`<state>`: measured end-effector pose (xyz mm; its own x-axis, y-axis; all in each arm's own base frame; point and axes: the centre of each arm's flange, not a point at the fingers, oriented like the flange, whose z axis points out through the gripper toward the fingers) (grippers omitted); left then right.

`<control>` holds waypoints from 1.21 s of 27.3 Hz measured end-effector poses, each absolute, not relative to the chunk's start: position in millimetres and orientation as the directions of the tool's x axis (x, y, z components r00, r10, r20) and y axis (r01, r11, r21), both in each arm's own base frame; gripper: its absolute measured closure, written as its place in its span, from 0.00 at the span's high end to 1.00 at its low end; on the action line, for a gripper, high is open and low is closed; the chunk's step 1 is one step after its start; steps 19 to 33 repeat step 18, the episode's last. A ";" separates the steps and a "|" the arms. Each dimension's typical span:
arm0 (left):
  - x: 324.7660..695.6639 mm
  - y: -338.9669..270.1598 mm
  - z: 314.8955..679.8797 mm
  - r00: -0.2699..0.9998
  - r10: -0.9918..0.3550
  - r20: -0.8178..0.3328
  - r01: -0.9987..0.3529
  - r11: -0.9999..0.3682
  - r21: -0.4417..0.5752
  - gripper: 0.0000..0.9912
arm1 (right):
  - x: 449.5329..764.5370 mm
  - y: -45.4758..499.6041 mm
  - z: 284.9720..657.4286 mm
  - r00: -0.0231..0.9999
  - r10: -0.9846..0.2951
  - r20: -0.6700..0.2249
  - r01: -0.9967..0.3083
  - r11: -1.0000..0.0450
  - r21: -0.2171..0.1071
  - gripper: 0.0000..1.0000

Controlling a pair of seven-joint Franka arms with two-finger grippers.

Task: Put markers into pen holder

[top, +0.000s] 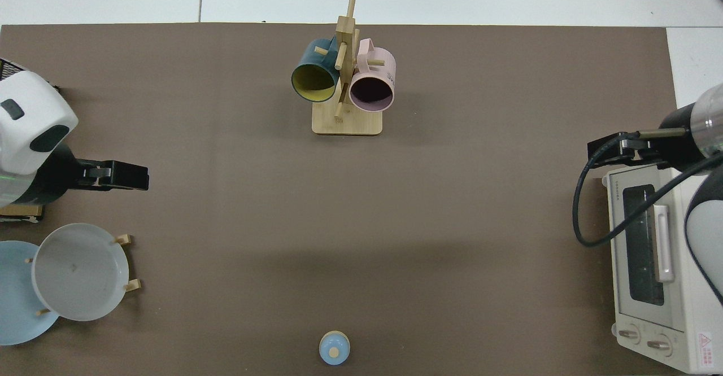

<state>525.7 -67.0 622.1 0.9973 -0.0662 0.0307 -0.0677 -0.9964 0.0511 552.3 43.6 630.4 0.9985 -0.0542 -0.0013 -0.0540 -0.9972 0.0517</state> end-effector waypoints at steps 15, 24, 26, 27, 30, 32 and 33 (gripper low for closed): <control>551.7 -73.7 577.1 0.995 -0.103 0.017 -0.103 -0.995 0.013 1.00 | 552.3 43.6 630.4 0.999 -0.054 -0.001 -0.054 -0.997 0.052 1.00; 555.5 -75.3 569.6 0.994 -0.109 0.006 -0.110 -0.994 0.013 1.00 | 552.3 43.6 630.4 0.999 -0.054 -0.001 -0.054 -0.997 0.052 1.00; 555.5 -75.3 569.6 0.994 -0.109 0.006 -0.110 -0.994 0.013 1.00 | 552.3 43.6 630.4 0.999 -0.054 -0.001 -0.054 -0.997 0.052 1.00; 555.5 -75.3 569.6 0.994 -0.109 0.006 -0.110 -0.994 0.013 1.00 | 552.3 43.6 630.4 0.999 -0.054 -0.001 -0.054 -0.997 0.052 1.00; 555.5 -75.3 569.6 0.994 -0.109 0.006 -0.110 -0.994 0.013 1.00 | 552.3 43.6 630.4 0.999 -0.054 -0.001 -0.054 -0.997 0.052 1.00; 555.5 -75.3 569.6 0.994 -0.109 0.006 -0.110 -0.994 0.013 1.00 | 552.3 43.6 630.4 0.999 -0.054 -0.001 -0.054 -0.997 0.052 1.00; 555.5 -75.3 569.6 0.994 -0.109 0.006 -0.110 -0.994 0.013 1.00 | 552.3 43.6 630.4 0.999 -0.054 -0.001 -0.054 -0.997 0.052 1.00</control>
